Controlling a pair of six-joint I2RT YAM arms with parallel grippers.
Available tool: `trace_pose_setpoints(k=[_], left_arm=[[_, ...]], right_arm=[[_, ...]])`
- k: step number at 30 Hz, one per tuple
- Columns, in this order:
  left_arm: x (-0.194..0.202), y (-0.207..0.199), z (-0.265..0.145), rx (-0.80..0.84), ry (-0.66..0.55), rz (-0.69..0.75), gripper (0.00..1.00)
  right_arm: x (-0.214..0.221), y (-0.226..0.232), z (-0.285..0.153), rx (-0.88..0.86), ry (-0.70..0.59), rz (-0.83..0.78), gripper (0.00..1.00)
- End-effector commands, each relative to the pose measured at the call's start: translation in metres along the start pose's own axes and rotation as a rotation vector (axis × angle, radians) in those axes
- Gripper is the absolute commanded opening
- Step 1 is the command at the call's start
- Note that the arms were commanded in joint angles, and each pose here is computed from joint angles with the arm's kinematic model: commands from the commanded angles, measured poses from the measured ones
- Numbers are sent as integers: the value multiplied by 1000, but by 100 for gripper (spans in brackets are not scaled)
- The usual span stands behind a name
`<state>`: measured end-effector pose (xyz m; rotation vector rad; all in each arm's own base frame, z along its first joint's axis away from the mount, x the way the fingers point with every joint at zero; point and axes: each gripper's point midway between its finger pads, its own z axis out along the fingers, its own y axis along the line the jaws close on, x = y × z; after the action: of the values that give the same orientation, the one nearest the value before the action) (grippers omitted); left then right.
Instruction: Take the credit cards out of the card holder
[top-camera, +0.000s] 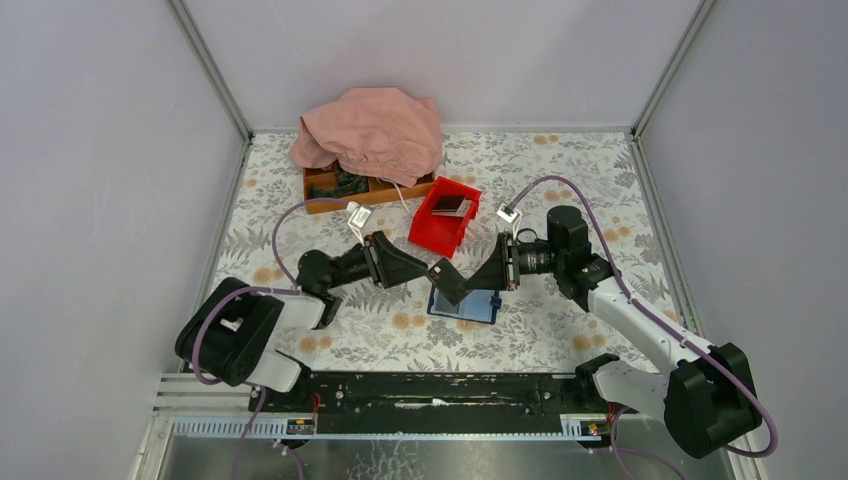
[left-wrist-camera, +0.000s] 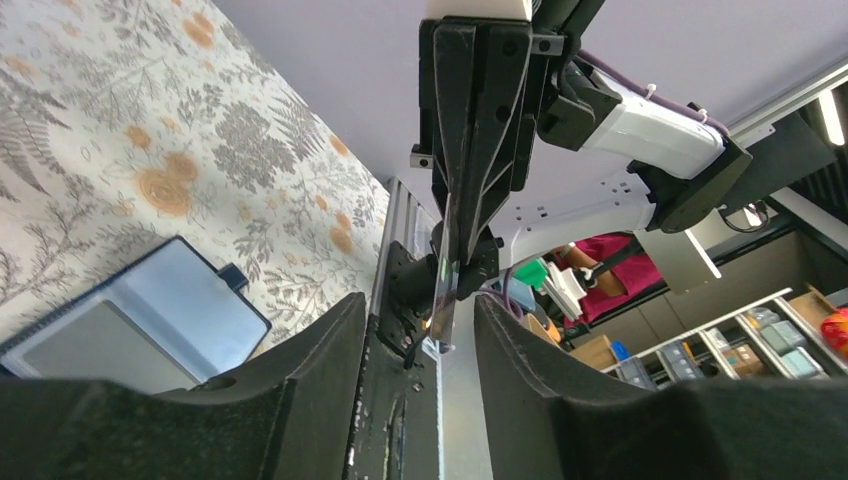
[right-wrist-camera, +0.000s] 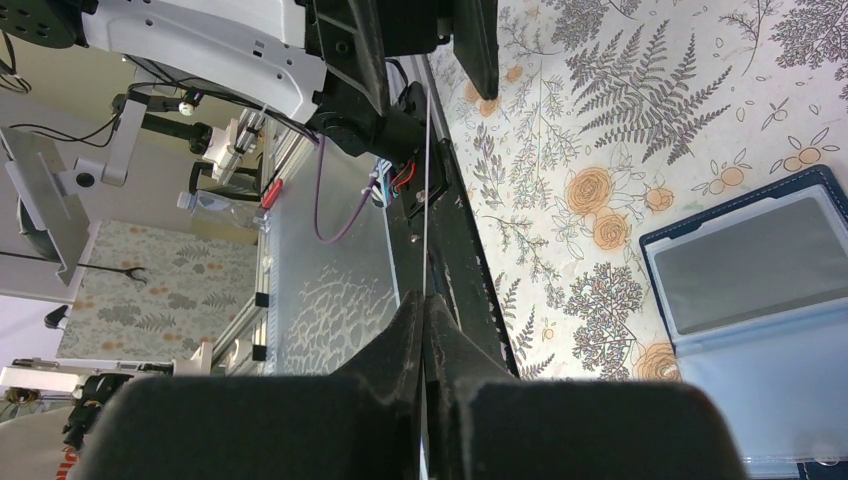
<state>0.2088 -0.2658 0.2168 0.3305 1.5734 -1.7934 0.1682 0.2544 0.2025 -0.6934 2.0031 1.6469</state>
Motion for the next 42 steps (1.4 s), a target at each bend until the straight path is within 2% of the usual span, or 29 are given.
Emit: trace_pose_setpoints(k=[1, 8, 14, 17, 19, 26, 30, 31, 32, 35, 37, 40, 42], left_arm=[[4, -18, 4, 92, 34, 36, 49], [5, -20, 7, 102, 46, 31, 36], [13, -23, 14, 129, 88, 15, 12], [18, -29, 19, 158, 123, 15, 8], [19, -29, 20, 162, 125, 15, 0], [17, -27, 20, 153, 110, 19, 0], [10, -22, 21, 137, 87, 21, 0], [7, -18, 21, 126, 73, 22, 0], [3, -14, 21, 112, 58, 25, 0], [-9, 7, 28, 59, 10, 29, 0], [-18, 22, 35, 18, -23, 39, 0], [-37, 44, 47, -74, -72, 87, 0], [-46, 66, 52, -186, -62, 139, 0]], right_arm=[[-12, 9, 1, -24, -12, -57, 0], [-13, 7, 2, -20, -13, -55, 0], [-11, 6, 3, -20, -9, -48, 0], [-11, 5, 3, -18, -10, -46, 0], [-12, 5, 3, -19, -11, -47, 0], [-17, 3, 1, 25, -45, -78, 0], [-30, -12, -6, 170, -129, -101, 0], [-36, -20, -11, 242, -169, -107, 29], [-43, -30, -17, 327, -215, -109, 37], [-58, -76, -52, 663, -371, -73, 38], [-56, -102, -74, 836, -430, -33, 38], [-48, -116, -80, 884, -461, -11, 38], [-44, -120, -79, 879, -467, -13, 39]])
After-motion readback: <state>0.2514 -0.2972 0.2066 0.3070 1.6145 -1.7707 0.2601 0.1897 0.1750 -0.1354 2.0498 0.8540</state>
